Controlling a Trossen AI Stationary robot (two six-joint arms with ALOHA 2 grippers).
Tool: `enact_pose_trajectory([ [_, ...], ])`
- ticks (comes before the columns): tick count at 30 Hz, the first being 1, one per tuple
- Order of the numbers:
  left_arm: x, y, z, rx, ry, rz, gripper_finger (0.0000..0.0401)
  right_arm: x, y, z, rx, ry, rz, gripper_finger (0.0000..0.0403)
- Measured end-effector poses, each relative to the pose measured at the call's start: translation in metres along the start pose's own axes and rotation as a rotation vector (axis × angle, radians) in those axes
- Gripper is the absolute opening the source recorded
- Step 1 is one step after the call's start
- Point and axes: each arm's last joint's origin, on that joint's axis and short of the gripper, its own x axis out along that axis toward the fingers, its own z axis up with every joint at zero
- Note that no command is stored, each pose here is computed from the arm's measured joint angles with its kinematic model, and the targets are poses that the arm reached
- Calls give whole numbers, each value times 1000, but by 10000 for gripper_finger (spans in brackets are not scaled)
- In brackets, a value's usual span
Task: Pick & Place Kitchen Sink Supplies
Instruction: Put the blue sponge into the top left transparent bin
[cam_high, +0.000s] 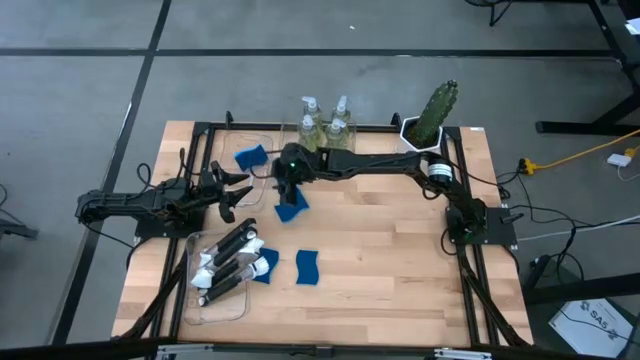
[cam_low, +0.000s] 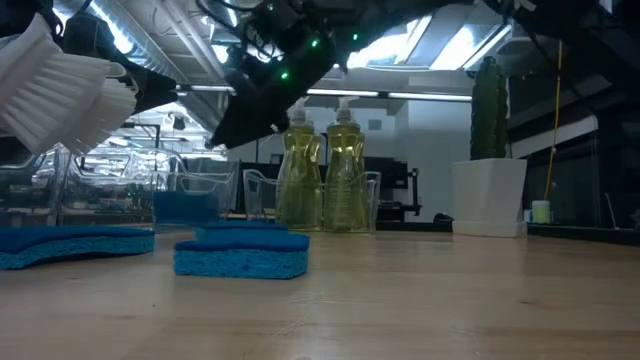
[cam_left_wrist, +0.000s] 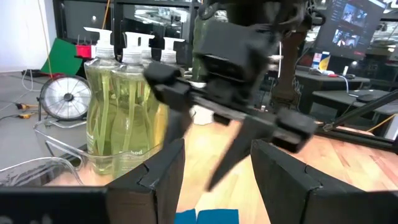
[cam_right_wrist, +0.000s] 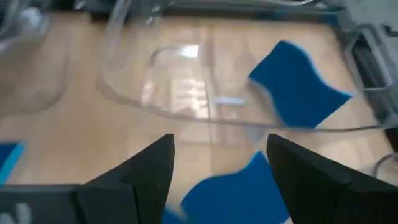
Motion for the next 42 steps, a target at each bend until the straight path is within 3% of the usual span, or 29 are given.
enact_pose_trajectory([
  [8,0,0,0,0,0,0,180,-12,29,-19,-92,244,85,241],
  [12,0,0,0,0,0,0,180,-4,55,-35,-199,264,102,232],
  [15,0,0,0,0,0,0,180,2,73,-48,-323,264,48,224],
  [21,0,0,0,0,0,0,180,12,87,-69,-480,245,-9,212],
  [34,0,0,0,0,0,0,180,23,90,-99,-479,183,25,209],
  [39,0,0,0,0,0,0,180,23,87,-100,-476,192,-47,203],
  [42,0,0,0,0,0,0,180,24,82,-99,-467,182,-71,176],
])
